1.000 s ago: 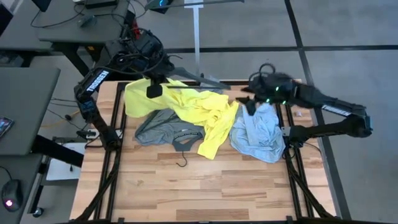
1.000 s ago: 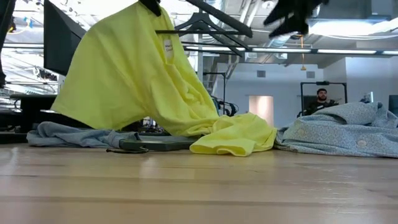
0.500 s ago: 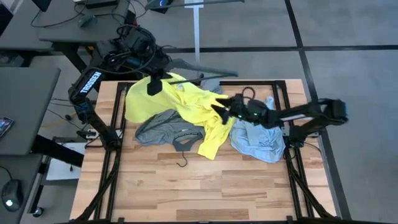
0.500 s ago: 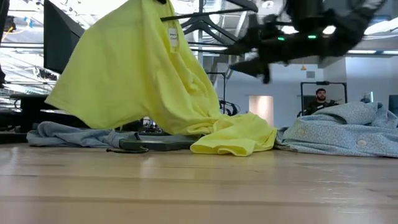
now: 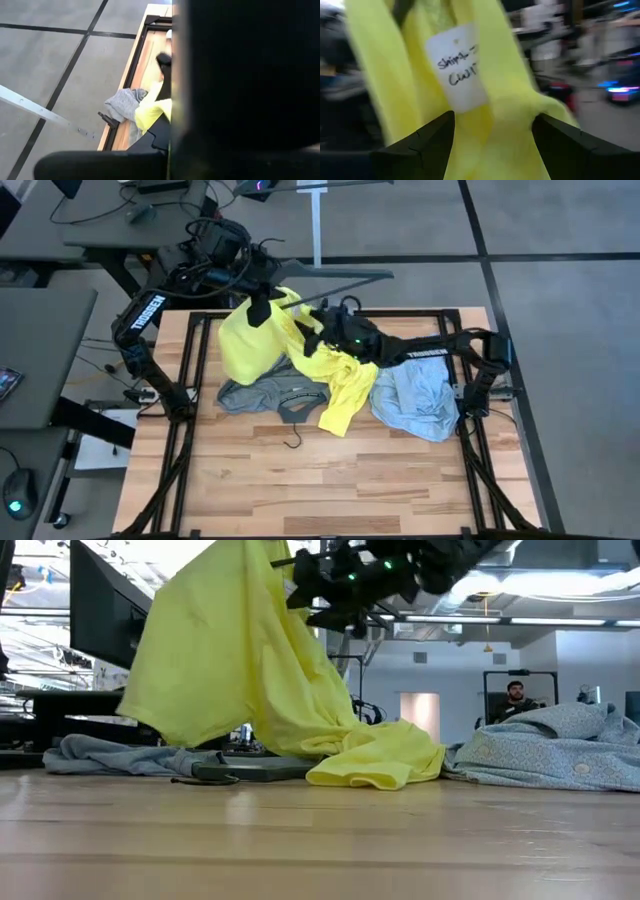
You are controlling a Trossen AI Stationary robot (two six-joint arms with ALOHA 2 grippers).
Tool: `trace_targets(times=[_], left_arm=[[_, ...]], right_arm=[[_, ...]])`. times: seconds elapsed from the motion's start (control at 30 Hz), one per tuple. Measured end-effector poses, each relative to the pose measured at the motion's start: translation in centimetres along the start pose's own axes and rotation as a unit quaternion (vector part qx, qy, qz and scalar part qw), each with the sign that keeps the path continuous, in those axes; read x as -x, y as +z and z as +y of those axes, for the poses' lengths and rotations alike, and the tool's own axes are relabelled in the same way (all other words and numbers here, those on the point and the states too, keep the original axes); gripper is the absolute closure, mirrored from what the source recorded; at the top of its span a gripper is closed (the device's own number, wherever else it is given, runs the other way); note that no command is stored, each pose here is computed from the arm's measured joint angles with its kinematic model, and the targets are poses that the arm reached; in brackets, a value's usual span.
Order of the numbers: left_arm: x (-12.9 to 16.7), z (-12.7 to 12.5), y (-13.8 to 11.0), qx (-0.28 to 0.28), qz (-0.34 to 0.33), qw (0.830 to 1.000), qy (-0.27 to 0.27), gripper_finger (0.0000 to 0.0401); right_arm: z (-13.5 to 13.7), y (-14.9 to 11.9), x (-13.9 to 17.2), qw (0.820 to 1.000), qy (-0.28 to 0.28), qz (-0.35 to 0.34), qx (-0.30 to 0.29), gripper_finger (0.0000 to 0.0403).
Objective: Hang clothes
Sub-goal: Hang the yellow shirt on the bottom black hanger
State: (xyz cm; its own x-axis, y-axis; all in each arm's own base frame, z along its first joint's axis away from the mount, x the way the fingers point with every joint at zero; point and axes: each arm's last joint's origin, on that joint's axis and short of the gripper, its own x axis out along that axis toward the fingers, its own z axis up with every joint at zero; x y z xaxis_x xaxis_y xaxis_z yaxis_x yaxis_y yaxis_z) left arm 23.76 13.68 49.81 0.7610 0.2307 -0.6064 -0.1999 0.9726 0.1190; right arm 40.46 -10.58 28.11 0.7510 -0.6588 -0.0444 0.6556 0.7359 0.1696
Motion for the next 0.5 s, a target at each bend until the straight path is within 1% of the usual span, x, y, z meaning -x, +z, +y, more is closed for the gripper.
trace_targets(times=[0.07, 0.17, 0.23, 0.37, 0.5], left_arm=[[0.0, 0.0, 0.0, -0.001, 0.000, 1.000, 0.000, 0.0390], [0.0, 0.0, 0.0, -0.005, 0.002, 1.000, -0.001, 0.0390], [0.0, 0.0, -0.1, -0.012, 0.004, 1.000, -0.001, 0.0390], [0.0, 0.0, -0.2, -0.018, 0.009, 1.000, -0.003, 0.0390], [0.0, -0.1, -0.2, -0.028, 0.010, 1.000, -0.003, 0.0390]], right_arm=[[0.0, -0.2, -0.7, 0.999, -0.027, 0.015, 0.016, 0.0154], [0.1, -0.6, -1.6, 0.999, -0.038, 0.023, 0.027, 0.0154], [0.1, -0.5, -1.6, 0.998, -0.051, 0.029, 0.031, 0.0154], [-0.4, -1.0, -1.2, 0.989, -0.118, 0.060, 0.064, 0.0156], [-1.1, -1.0, -1.3, 0.986, -0.134, 0.070, 0.075, 0.0166]])
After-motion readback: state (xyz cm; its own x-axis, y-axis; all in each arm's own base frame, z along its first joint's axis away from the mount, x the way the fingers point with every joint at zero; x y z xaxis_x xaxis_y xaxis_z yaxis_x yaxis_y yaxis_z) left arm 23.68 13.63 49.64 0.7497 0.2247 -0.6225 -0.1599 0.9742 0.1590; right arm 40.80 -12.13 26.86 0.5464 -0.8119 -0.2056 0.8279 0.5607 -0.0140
